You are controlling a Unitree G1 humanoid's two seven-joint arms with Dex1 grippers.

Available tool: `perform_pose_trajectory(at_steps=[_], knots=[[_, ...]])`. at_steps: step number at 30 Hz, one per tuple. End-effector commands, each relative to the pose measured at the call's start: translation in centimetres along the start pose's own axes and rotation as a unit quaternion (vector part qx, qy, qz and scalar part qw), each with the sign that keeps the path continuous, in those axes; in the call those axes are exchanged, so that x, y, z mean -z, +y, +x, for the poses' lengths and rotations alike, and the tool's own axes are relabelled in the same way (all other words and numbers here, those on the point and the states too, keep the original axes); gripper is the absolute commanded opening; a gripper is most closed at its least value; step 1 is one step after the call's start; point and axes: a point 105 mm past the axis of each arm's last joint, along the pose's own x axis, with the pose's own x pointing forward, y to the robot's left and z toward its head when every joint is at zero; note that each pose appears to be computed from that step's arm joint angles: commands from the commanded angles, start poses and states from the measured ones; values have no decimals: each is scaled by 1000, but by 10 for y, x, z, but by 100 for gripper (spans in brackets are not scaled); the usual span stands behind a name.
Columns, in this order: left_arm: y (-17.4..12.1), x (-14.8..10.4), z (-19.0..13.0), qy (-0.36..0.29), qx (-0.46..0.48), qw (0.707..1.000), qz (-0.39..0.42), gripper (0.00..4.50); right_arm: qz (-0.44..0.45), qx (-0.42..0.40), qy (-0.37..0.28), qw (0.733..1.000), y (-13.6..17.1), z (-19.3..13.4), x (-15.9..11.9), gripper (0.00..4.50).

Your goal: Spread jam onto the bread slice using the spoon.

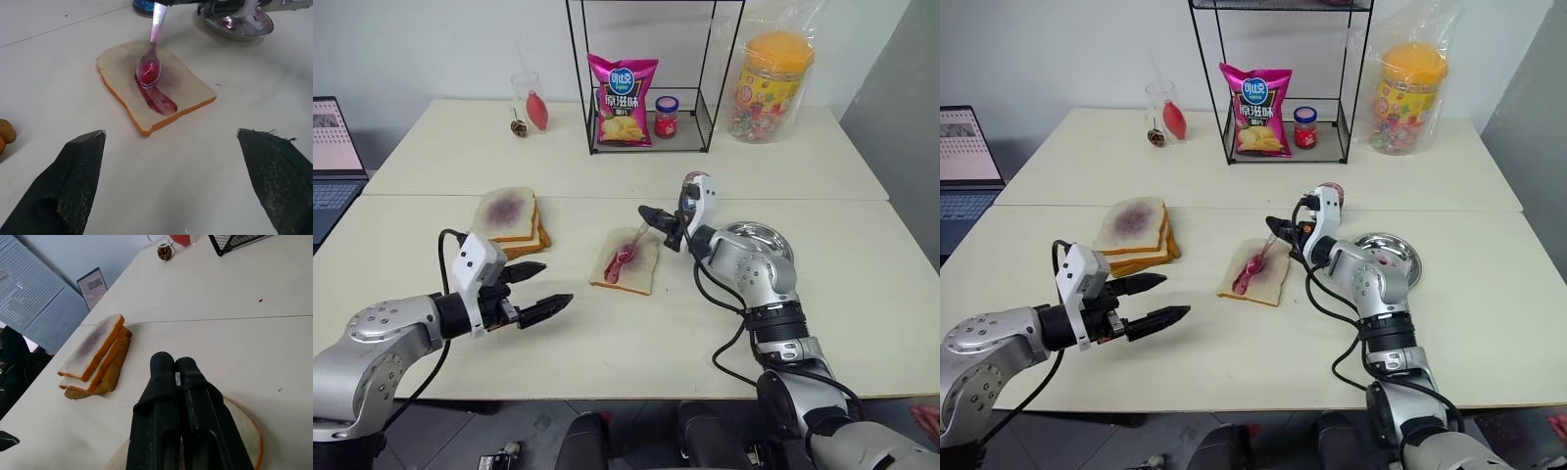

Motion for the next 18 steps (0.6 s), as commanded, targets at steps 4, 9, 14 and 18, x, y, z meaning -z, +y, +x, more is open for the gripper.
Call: perform_pose_trajectory(at_steps=[4,9,14,18], knots=[[1,-8,-2,-2,-1,1000,22,450,9,-19,-44,999,12,-3,-38,2],[1,-8,-2,-2,0,1000,22,450,55,-71,-26,996,37,-5,-34,2],[1,-8,-2,-1,1,1000,21,450,68,-85,1,994,45,-7,-18,2],[0,-7,-3,-1,0,1000,21,450,63,-80,19,995,44,-5,-4,2]])
